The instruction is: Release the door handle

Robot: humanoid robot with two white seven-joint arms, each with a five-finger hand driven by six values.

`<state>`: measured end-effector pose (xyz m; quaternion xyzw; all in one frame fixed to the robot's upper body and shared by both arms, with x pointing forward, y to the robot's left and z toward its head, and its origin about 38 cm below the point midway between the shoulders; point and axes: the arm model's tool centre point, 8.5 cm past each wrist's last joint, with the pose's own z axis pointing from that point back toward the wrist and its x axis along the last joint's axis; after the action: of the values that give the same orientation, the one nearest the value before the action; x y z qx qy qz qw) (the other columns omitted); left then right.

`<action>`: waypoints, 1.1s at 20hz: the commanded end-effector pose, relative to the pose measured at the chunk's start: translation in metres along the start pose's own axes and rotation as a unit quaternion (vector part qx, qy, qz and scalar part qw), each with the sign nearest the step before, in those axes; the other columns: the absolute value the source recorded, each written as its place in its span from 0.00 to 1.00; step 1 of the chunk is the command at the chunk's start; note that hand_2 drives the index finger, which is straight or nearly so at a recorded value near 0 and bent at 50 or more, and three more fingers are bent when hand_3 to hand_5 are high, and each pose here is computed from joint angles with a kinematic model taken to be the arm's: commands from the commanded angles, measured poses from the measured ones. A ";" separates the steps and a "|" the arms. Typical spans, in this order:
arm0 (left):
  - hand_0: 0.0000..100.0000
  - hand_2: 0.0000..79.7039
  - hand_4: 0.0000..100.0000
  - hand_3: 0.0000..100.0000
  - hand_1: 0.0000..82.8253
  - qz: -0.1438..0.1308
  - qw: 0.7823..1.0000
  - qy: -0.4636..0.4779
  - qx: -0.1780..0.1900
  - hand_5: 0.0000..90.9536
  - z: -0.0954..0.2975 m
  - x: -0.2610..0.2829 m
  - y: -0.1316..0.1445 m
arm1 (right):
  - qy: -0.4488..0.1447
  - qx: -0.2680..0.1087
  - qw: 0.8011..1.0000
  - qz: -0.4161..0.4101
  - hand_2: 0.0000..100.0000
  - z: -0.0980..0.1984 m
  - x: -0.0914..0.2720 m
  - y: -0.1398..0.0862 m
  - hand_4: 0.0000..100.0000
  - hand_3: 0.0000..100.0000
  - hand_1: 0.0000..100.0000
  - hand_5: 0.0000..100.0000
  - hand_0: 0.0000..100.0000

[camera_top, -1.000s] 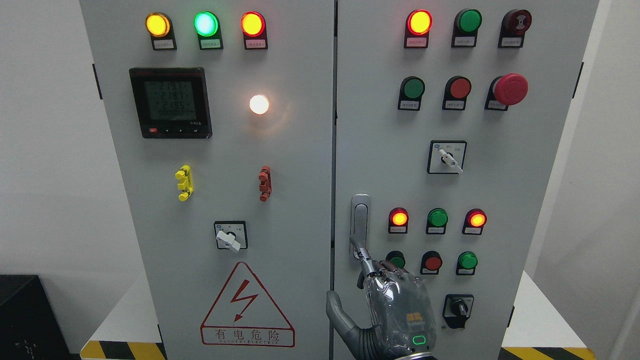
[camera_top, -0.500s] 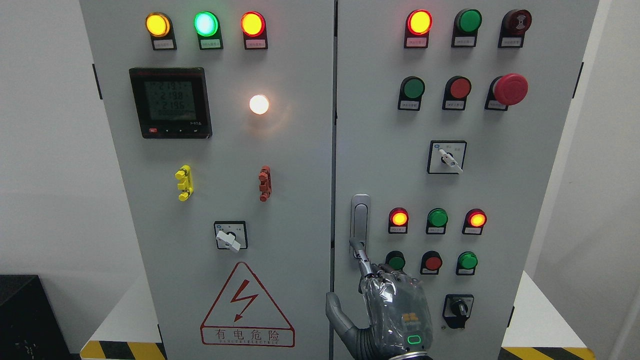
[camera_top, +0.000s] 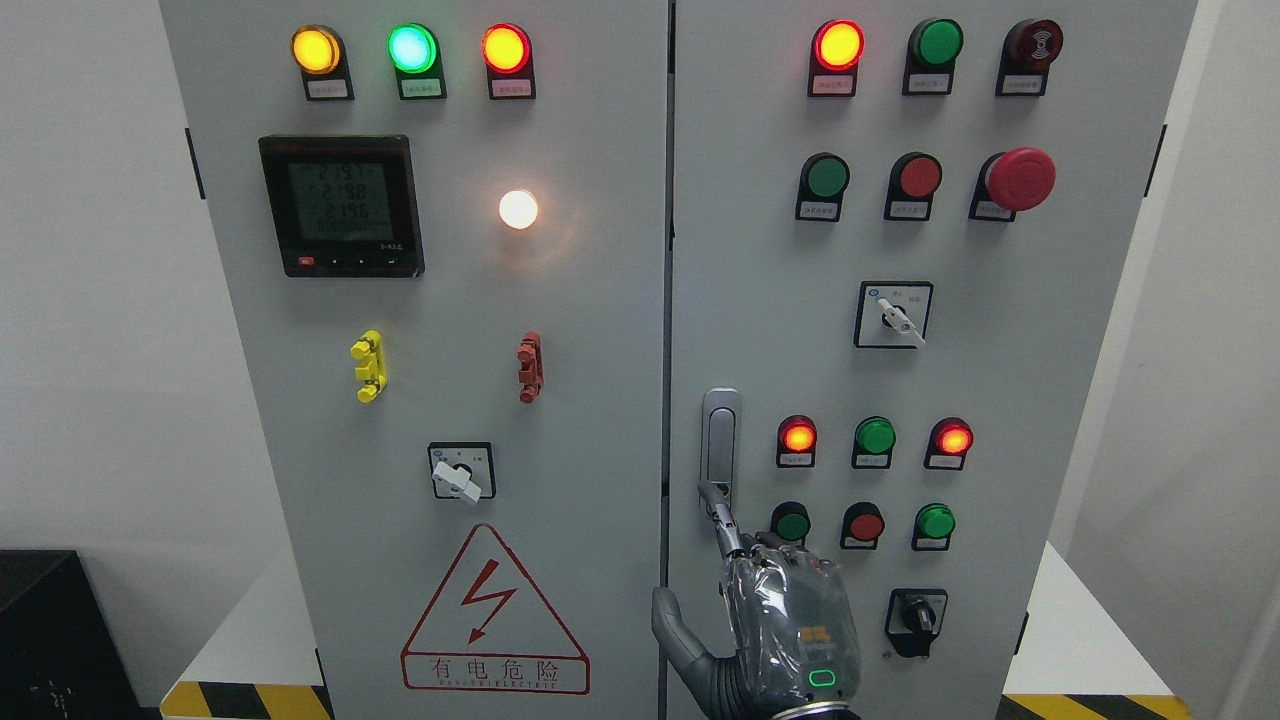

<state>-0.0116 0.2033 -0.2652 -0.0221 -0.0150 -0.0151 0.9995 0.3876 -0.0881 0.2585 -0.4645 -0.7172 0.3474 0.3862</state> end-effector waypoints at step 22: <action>0.00 0.05 0.01 0.11 0.00 0.000 1.000 0.000 -0.001 0.00 0.000 0.000 0.000 | 0.019 0.017 1.000 0.008 0.00 -0.005 -0.010 0.008 0.70 0.75 0.27 0.71 0.42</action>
<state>-0.0117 0.2032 -0.2652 -0.0222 -0.0150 -0.0151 0.9995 0.3955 -0.0909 0.2536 -0.4678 -0.7034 0.3541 0.4012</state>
